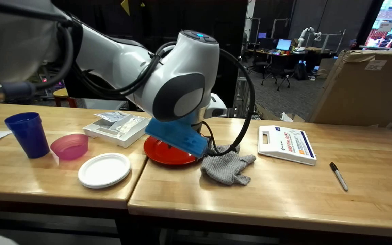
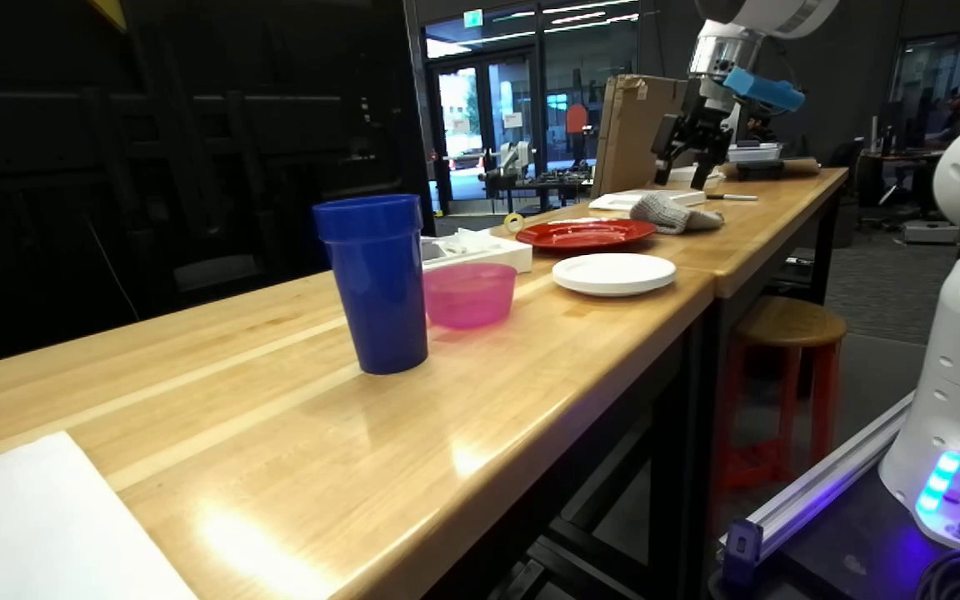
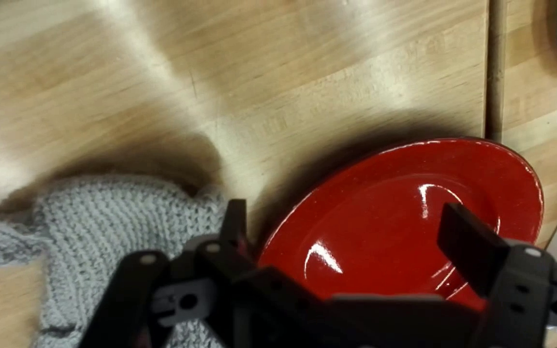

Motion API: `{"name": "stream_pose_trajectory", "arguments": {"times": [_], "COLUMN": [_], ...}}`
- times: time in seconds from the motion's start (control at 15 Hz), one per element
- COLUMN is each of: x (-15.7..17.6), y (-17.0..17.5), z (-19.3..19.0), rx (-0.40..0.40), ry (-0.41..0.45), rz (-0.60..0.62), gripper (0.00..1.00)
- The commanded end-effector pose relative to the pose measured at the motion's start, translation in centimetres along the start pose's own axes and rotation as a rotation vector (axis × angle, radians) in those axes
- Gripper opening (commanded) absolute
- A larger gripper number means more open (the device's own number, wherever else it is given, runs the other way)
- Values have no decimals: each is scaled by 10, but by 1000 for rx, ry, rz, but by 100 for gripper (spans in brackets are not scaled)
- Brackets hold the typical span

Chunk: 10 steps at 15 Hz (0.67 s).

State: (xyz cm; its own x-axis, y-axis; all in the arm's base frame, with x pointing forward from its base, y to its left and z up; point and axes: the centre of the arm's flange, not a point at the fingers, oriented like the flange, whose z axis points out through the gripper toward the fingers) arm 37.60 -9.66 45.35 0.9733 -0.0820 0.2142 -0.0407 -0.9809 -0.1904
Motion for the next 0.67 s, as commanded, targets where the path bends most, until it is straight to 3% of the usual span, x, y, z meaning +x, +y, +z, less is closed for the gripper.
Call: {"name": "stream_pose_trajectory", "arguments": {"times": [0.0,0.6], "x": [-6,-3], "y": [7,19], "z": [-2,4], "rx": [63,227], "ry": [-5,22], "rz": [15,23], "gripper": [100,100]}}
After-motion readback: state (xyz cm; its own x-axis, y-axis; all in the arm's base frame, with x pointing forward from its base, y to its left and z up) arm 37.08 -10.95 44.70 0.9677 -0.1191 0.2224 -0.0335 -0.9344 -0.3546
